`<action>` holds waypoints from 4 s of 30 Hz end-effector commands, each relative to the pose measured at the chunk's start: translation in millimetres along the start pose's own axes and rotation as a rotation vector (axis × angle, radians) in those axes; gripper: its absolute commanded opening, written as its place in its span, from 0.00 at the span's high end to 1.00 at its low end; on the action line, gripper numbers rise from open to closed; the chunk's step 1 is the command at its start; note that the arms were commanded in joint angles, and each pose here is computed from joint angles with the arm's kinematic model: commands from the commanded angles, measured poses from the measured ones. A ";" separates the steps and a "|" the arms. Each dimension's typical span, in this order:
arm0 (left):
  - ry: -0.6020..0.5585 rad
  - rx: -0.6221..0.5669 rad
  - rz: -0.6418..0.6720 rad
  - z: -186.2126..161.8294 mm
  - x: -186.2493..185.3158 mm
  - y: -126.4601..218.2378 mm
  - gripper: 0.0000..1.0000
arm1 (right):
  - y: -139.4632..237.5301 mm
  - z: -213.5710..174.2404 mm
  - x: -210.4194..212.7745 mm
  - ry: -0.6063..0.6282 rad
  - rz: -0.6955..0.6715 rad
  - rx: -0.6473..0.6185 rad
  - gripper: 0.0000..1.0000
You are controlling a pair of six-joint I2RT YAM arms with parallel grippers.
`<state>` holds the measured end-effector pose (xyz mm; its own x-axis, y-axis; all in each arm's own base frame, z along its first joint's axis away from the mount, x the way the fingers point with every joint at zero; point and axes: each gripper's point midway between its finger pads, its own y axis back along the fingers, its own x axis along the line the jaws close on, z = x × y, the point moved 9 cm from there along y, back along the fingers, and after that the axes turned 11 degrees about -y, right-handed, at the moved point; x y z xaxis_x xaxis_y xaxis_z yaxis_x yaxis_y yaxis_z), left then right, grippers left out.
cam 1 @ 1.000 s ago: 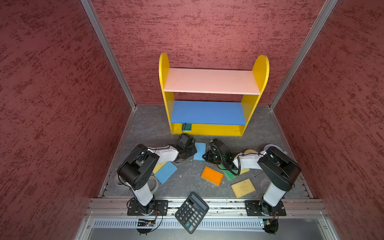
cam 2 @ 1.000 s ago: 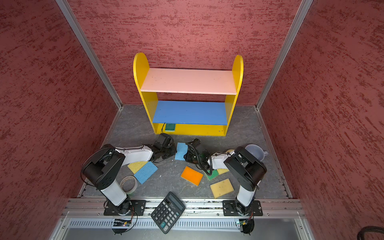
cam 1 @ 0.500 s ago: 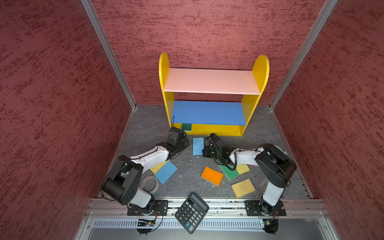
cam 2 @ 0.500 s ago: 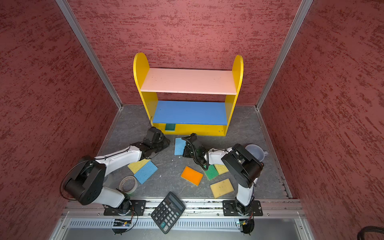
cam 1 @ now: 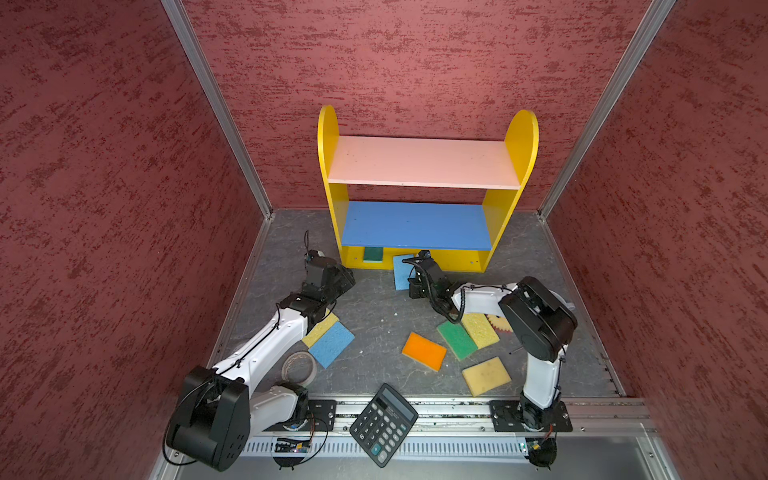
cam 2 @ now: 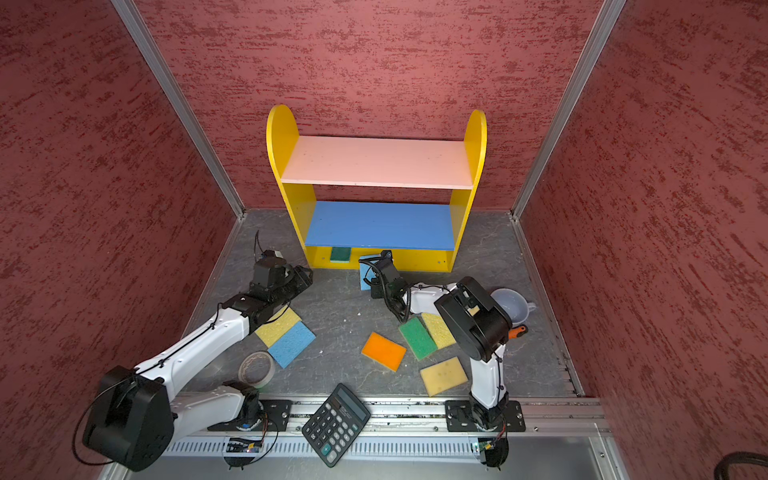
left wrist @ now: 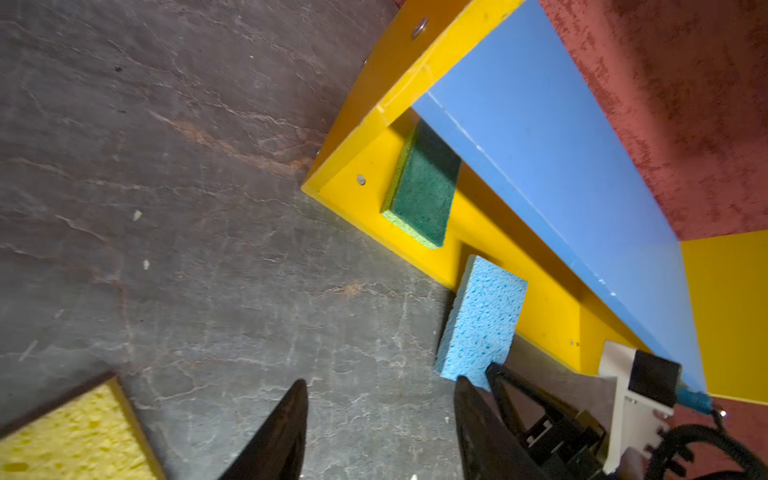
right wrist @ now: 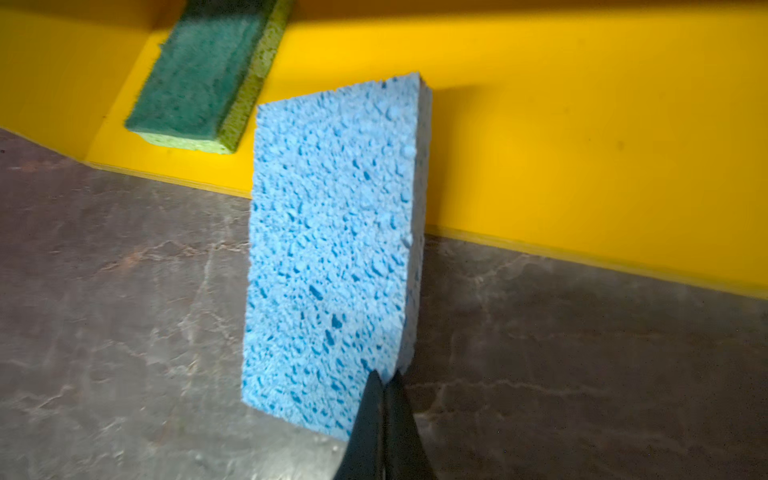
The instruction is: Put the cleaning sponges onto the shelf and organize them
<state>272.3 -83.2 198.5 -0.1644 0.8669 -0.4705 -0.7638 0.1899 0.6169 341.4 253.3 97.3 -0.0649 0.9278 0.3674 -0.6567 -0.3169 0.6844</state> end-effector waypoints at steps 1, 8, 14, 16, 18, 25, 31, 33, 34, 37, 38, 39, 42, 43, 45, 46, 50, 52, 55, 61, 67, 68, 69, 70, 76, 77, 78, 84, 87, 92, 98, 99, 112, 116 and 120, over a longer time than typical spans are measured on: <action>-0.007 0.010 -0.005 0.1 1.7 1.2 0.49 | -6.7 14.5 -2.6 0.026 -0.046 -0.070 1.00; -0.002 0.032 -0.007 -1.0 2.0 -3.5 0.57 | -8.4 26.5 -11.8 -0.065 -0.041 -0.141 1.00; 0.009 0.038 0.004 -2.5 6.6 -3.9 0.59 | -8.6 33.9 -13.1 -0.086 -0.034 -0.183 1.00; 0.010 0.037 0.001 -2.7 7.1 -2.9 0.59 | -9.0 37.2 -12.2 -0.090 -0.020 -0.186 1.00; 0.008 0.033 0.005 -3.4 8.3 -3.1 0.59 | -10.3 39.6 -11.6 -0.088 -0.016 -0.193 1.00; 0.016 0.048 0.007 -5.2 10.0 -5.6 0.58 | -12.4 44.0 -9.2 -0.109 0.001 -0.185 0.87; 0.021 0.049 0.004 -5.9 10.7 -5.0 0.57 | 6.2 41.0 -11.7 -0.147 0.037 -0.189 0.75; 0.021 0.050 0.008 -6.3 11.3 -5.2 0.56 | 15.5 39.4 -12.3 -0.162 0.063 -0.188 0.72; 0.026 0.052 0.008 -6.5 11.7 -5.2 0.56 | 20.9 38.4 -12.9 -0.175 0.075 -0.187 0.70; 0.029 0.054 -0.002 -7.5 11.3 -5.1 0.56 | 36.6 34.4 -15.7 -0.214 0.109 -0.187 0.69; 0.029 0.055 0.000 -8.1 12.2 -5.6 0.55 | 41.7 31.1 -17.4 -0.225 0.126 -0.183 0.69; 0.031 0.056 0.002 -8.6 12.6 -6.0 0.55 | 44.6 28.5 -18.5 -0.233 0.137 -0.177 0.69; 0.040 0.065 -0.005 -9.9 12.8 -7.2 0.55 | 51.5 21.3 -20.9 -0.270 0.166 -0.146 0.72; 0.039 0.065 -0.009 -10.5 12.7 -7.8 0.55 | 52.9 17.3 -21.6 -0.287 0.185 -0.128 0.78; 0.042 0.065 -0.011 -10.8 12.8 -9.5 0.55 | 53.5 8.3 -22.6 -0.328 0.233 -0.094 1.00; 0.045 0.069 -0.009 -11.2 12.9 -10.6 0.55 | 52.7 2.7 -22.9 -0.351 0.260 -0.077 1.00; 0.052 0.088 -0.020 -13.5 12.2 -14.5 0.55 | 43.2 -17.2 -25.7 -0.429 0.316 -0.011 1.00; 0.051 0.097 -0.014 -15.1 13.2 -17.0 0.55 | 37.6 -23.2 -27.4 -0.447 0.329 0.002 1.00; 0.053 0.114 -0.014 -17.4 13.9 -19.6 0.55 | 28.7 -26.9 -27.8 -0.457 0.338 0.011 1.00; 0.060 0.134 0.001 -23.7 18.2 -26.0 0.55 | 5.5 -31.6 -26.5 -0.462 0.339 0.023 1.00; 0.069 0.156 0.004 -28.8 20.4 -33.4 0.55 | -16.1 -28.8 -25.2 -0.466 0.319 0.011 1.00; 0.072 0.161 0.003 -29.4 20.4 -34.1 0.55 | -18.8 -27.8 -25.1 -0.469 0.317 0.007 1.00; 0.075 0.165 0.000 -29.8 20.3 -35.1 0.55 | -21.4 -26.6 -25.3 -0.474 0.315 0.001 1.00; 0.076 0.166 -0.006 -29.7 19.5 -35.6 0.55 | -23.8 -25.4 -26.0 -0.482 0.311 -0.010 1.00; 0.075 0.177 -0.016 -29.9 18.0 -38.6 0.55 | -36.9 -24.3 -31.5 -0.515 0.302 -0.054 1.00; 0.075 0.179 -0.019 -30.1 17.8 -38.9 0.55 | -39.3 -24.9 -32.1 -0.522 0.302 -0.053 1.00; 0.075 0.179 -0.022 -29.9 17.4 -39.2 0.55 | -42.1 -25.7 -33.7 -0.533 0.305 -0.051 1.00; 0.083 0.198 -0.025 -33.3 18.5 -43.1 0.55 | -51.3 -19.4 -34.8 -0.585 0.322 -0.073 0.99; 0.084 0.203 -0.027 -33.3 18.1 -44.1 0.55 | -53.1 -13.1 -35.2 -0.608 0.326 -0.087 0.99; 0.082 0.204 -0.027 -33.1 17.6 -44.4 0.55 | -55.0 -0.6 -36.6 -0.637 0.323 -0.099 0.99; 0.081 0.203 -0.026 -31.5 16.6 -44.3 0.55 | -55.8 5.2 -41.7 -0.688 0.315 -0.088 1.00; 0.080 0.202 -0.025 -31.4 16.6 -44.3 0.55 | -56.0 4.2 -41.6 -0.683 0.312 -0.079 1.00; 0.080 0.212 -0.026 -32.2 15.2 -46.5 0.55 | -70.0 -3.4 -40.0 -0.675 0.299 0.001 0.98; 0.077 0.214 -0.026 -32.4 14.6 -45.6 0.56 | -71.7 -1.5 -40.4 -0.672 0.289 0.000 0.98; 0.077 0.212 -0.024 -32.3 14.9 -45.1 0.55 | -70.0 -1.6 -44.1 -0.681 0.289 -0.007 0.98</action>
<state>279.7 -92.3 136.4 -0.2105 0.8292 -0.5177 -0.6054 0.3052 0.7351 395.3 248.7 67.9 0.1053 0.4306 0.8964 -0.7204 -0.5883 0.3672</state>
